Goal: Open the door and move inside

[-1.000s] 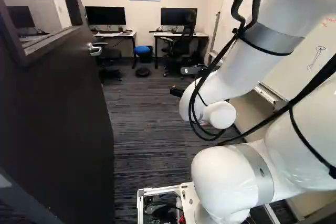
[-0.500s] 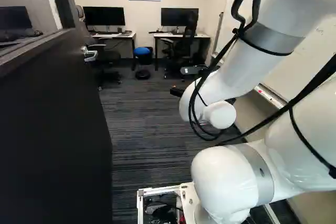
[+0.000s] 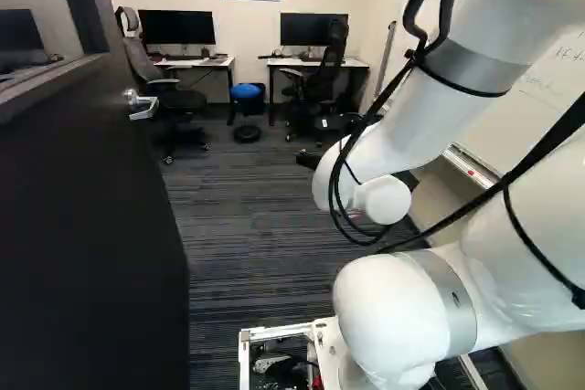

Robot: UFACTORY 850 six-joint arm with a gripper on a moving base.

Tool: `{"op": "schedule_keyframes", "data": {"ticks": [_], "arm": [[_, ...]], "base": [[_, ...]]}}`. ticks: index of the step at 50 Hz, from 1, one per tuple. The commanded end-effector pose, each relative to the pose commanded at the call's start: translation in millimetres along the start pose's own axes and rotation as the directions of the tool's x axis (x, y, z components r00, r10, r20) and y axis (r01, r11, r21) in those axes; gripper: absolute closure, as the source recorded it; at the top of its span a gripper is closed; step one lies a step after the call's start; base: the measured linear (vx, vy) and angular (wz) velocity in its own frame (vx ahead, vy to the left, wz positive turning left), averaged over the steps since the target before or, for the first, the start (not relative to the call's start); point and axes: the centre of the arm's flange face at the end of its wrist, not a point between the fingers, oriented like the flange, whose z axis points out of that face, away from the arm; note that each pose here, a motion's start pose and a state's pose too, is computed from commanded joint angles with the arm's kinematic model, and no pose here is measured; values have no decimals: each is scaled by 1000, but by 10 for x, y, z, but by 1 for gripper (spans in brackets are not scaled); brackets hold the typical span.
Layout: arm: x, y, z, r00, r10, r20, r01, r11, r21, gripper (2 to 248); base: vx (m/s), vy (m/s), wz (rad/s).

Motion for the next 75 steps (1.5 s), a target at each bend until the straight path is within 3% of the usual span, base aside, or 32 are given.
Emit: {"op": "schedule_keyframes", "data": {"ticks": [75], "arm": [[0, 0, 0, 1000, 0, 0, 0, 1000, 0, 3]], "base": [[216, -1, -24]]}}
